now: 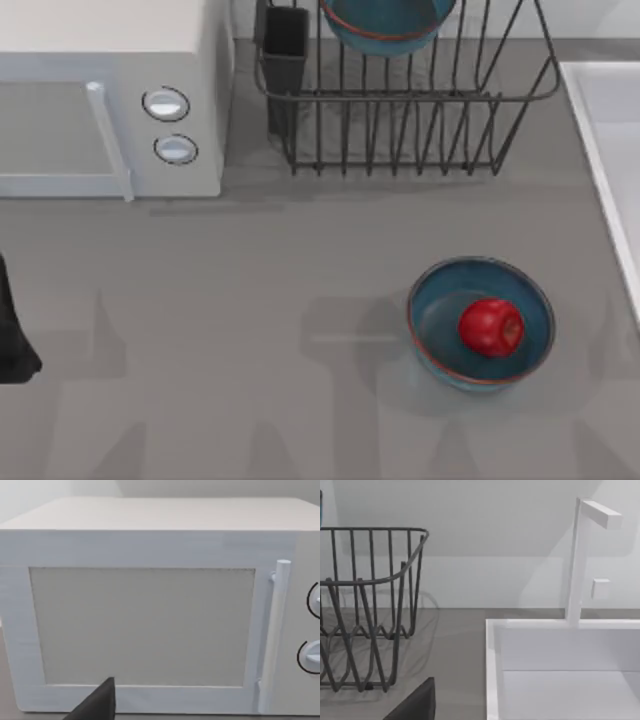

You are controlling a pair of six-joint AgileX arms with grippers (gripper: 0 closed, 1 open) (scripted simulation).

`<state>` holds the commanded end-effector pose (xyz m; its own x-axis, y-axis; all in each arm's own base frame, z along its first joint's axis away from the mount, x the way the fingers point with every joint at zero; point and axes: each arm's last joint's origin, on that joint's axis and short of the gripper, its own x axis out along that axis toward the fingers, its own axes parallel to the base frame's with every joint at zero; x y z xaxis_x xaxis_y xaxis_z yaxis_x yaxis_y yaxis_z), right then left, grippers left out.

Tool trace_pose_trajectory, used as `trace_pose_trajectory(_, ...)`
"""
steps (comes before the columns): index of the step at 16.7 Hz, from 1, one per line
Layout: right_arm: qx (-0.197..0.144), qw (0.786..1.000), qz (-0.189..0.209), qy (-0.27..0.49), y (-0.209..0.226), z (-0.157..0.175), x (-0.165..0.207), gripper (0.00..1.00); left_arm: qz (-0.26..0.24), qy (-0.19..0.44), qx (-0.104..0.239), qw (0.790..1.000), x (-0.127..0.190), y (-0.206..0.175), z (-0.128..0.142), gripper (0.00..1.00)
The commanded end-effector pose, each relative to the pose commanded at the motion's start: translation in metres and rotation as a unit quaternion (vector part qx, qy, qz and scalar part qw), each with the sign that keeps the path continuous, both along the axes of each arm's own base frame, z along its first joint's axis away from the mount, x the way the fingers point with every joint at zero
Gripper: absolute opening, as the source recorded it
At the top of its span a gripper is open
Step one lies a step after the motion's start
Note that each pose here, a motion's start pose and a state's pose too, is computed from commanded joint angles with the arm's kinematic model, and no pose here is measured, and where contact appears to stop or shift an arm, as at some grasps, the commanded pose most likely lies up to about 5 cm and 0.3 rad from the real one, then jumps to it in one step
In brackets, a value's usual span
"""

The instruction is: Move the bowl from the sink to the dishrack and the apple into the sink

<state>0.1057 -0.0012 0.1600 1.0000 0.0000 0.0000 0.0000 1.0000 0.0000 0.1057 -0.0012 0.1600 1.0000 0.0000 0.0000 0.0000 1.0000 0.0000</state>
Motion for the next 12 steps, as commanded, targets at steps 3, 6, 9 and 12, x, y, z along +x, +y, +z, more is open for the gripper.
trace_pose_trajectory(3, 0.0, 1.0, 0.0, 0.0, 0.0, 0.0, 0.0, 1.0, 0.0, 0.0, 0.0, 1.0, 0.0, 0.0, 0.0, 1.0)
trace_pose_trajectory(6, 0.0, 1.0, 0.0, 0.0, 0.0, 0.0, 0.0, 1.0, 0.0, 0.0, 0.0, 1.0, 0.0, 0.0, 0.0, 1.0)
trace_pose_trajectory(9, 0.0, 1.0, 0.0, 0.0, 0.0, 0.0001, 0.0, 1.0, 0.0, 0.0, 0.0, 1.0, 0.0, 0.0, 0.0, 1.0)
trace_pose_trajectory(12, 0.006, 1.0, 0.004, 0.013, 0.001, 0.0057, 0.0002, 1.0, 0.0, 0.0, 0.0, 1.0, 0.0, 0.0, 0.0, 1.0)
